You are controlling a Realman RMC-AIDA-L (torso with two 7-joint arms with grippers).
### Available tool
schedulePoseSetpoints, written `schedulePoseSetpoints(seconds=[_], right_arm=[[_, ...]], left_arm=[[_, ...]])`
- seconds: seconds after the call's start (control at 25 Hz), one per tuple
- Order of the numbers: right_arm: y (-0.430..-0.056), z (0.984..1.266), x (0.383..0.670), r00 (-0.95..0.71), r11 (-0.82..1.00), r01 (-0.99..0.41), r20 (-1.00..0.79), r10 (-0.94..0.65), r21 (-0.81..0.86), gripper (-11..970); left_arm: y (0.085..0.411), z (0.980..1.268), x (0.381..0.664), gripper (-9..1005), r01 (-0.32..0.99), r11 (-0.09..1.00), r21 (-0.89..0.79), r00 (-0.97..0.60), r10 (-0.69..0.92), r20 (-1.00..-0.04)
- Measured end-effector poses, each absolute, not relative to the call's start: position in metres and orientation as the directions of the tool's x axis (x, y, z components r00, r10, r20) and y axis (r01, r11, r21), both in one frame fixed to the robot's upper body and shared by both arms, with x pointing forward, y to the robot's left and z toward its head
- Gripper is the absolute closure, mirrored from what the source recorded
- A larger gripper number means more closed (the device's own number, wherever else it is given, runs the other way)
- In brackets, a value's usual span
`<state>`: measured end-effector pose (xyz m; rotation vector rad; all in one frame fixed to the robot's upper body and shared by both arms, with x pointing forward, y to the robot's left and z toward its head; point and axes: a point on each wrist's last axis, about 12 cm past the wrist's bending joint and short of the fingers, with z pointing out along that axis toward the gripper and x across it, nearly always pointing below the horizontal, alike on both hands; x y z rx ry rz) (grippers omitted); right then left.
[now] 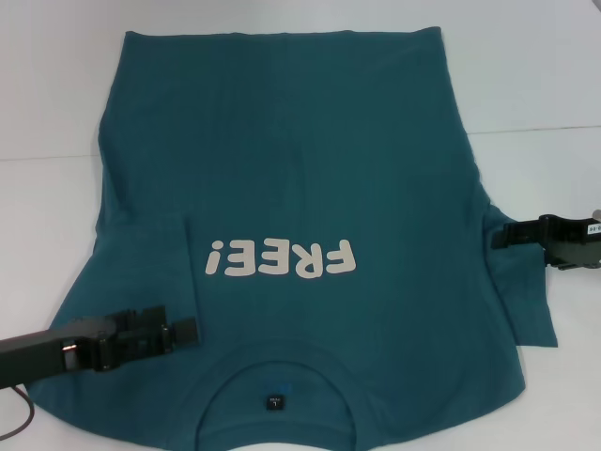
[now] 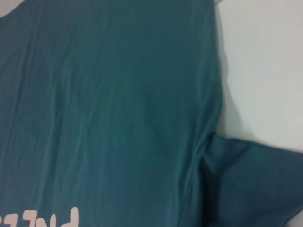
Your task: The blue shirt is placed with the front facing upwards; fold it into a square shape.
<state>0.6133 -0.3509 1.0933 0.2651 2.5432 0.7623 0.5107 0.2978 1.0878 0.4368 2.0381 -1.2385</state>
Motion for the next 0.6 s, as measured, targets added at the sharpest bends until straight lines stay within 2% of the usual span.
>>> schedulePoseSetpoints(seconds=[0.24, 0.6], right_arm=[[-0.3516, 1.0933, 0.6131, -0.866, 0.822, 0.054, -0.383, 0.32, 0.567, 169], [-0.3551, 1.0927, 0.6106, -0.868, 0.828, 0.05, -0.386, 0.312, 0.558, 579]], left_arm=[[0.2974, 1.0883, 0.5113, 39, 0.603, 0.484, -0.634, -0.695, -0.07, -0.715], [0.2972, 1.0885, 0.5114, 39, 0.604, 0.483, -0.634, -0.696, -0.07, -0.715]])
